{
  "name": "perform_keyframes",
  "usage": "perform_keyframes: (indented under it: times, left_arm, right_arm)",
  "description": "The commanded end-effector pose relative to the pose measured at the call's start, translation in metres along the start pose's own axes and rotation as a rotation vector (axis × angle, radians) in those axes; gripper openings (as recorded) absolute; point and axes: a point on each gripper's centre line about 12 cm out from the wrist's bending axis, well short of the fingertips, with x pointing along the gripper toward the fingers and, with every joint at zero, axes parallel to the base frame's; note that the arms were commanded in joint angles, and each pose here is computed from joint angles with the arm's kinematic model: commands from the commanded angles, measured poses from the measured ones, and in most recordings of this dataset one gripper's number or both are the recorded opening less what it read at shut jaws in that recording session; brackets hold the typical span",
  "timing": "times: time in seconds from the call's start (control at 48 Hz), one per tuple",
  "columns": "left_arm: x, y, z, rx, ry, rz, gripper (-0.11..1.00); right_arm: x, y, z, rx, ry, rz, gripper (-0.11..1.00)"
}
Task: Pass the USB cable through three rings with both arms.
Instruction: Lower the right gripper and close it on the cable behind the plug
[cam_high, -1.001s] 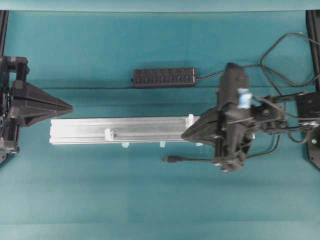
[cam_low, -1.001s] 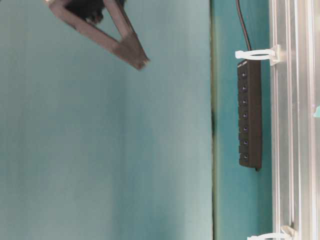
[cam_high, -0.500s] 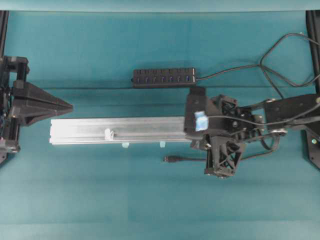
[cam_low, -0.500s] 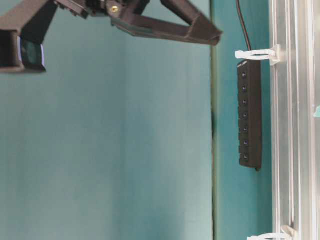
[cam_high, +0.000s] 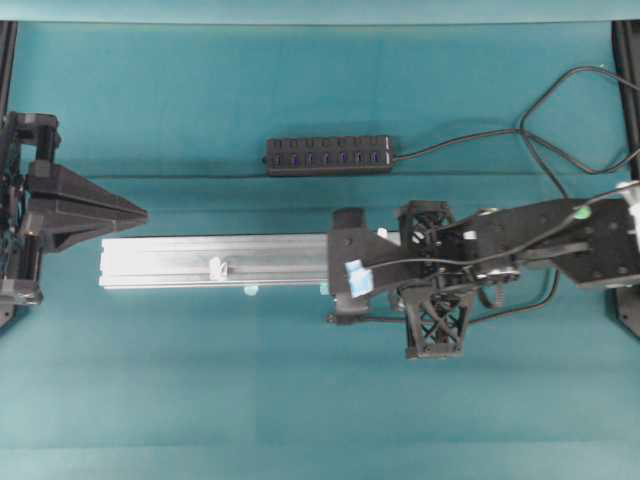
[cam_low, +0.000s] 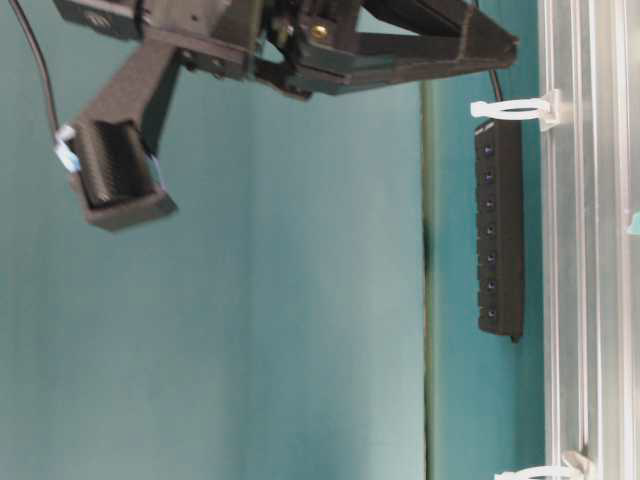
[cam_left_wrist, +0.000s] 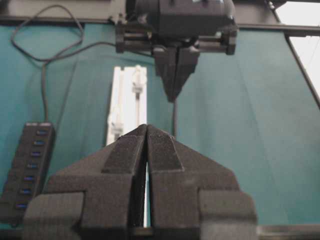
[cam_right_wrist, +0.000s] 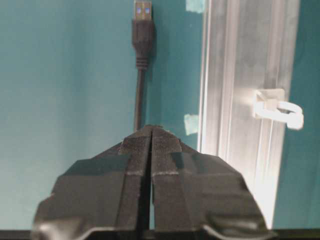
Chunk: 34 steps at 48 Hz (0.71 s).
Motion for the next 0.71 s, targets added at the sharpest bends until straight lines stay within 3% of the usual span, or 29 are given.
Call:
perform_keyframes:
  times: [0.0,0.229,0.375,0.48,0.688]
  left_arm:
    - [0.000,0.000,0.009,0.001,-0.023,0.001,0.02]
    - [0.000,0.001,0.009,0.001,-0.023,0.003,0.02]
    - [0.000,0.001,0.010,0.003,-0.025,0.003,0.02]
    - [0.001,0.001,0.009,0.001,-0.022,0.003,0.02]
    - [0.002,0.000,0.007,0.001,-0.015,0.001,0.02]
  right_arm:
    - [-0.005,0.001,0.010,-0.035,-0.025,0.000,-0.10]
    - [0.002,0.002,0.015,-0.044,-0.021,0.001,-0.06]
    - [0.003,0.005,0.024,-0.021,-0.058,0.026,0.06]
    - [0.007,0.006,0.026,-0.006,-0.062,0.033,0.28]
    - [0.023,0.009,0.022,0.017,-0.033,0.033,0.86]
